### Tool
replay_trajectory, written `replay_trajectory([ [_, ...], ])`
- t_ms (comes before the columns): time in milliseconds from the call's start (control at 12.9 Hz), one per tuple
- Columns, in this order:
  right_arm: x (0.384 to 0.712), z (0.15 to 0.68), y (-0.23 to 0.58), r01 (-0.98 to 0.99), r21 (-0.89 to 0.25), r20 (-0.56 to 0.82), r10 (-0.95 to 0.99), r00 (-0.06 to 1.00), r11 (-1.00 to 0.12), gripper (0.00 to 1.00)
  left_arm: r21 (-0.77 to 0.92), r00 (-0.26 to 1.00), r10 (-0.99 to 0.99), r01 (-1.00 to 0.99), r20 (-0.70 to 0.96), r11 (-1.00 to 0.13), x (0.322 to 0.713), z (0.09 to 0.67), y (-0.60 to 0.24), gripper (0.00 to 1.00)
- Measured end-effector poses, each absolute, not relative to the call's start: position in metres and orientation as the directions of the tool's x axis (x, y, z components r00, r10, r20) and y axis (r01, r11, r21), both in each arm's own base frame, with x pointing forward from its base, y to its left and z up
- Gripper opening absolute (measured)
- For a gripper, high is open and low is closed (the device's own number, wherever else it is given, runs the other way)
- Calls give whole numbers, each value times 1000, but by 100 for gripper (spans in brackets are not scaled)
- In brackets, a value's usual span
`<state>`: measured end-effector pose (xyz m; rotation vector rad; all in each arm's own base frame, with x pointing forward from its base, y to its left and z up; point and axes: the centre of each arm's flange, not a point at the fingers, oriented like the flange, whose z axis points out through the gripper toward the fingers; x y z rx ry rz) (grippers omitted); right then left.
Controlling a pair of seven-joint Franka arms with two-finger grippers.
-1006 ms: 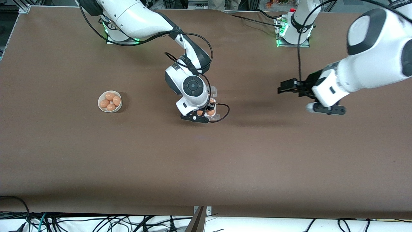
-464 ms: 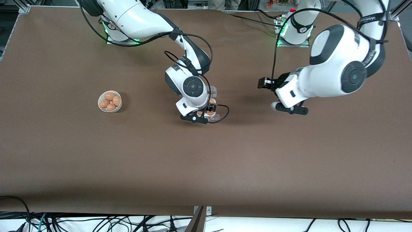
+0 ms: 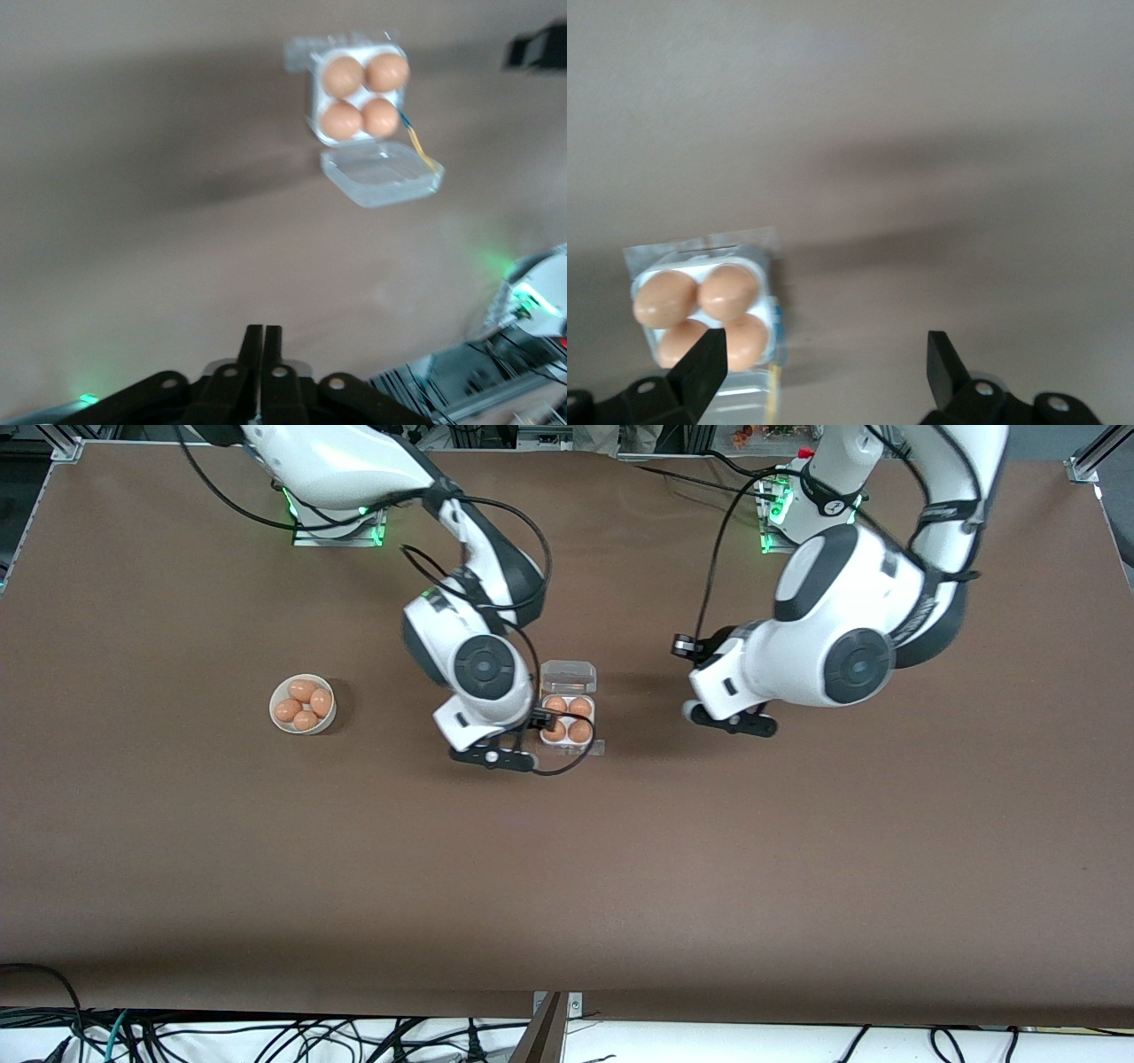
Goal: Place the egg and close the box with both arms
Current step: 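Open the right gripper to release the egg while the left gripper reaches the lid, then fold the carton lid shut with the left gripper while the right gripper withdraws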
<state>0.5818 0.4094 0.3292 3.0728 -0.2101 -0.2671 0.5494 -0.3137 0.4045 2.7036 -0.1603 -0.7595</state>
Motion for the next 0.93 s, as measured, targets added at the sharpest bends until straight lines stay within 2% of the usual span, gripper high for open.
replay_trajectory([
  [232,592,367,325,-75,63,-194,-86,977,-995,100,359,793,-228,-13,-565,-933,530,360,-356,4],
  [619,570,418,169,-33,118,-271,-65,960,-992,100,281,714,-216,-29,-666,-959,474,298,-433,4],
  [928,568,464,57,-8,72,-279,-28,960,-997,100,242,725,-181,-21,-664,-970,457,256,-464,4],
])
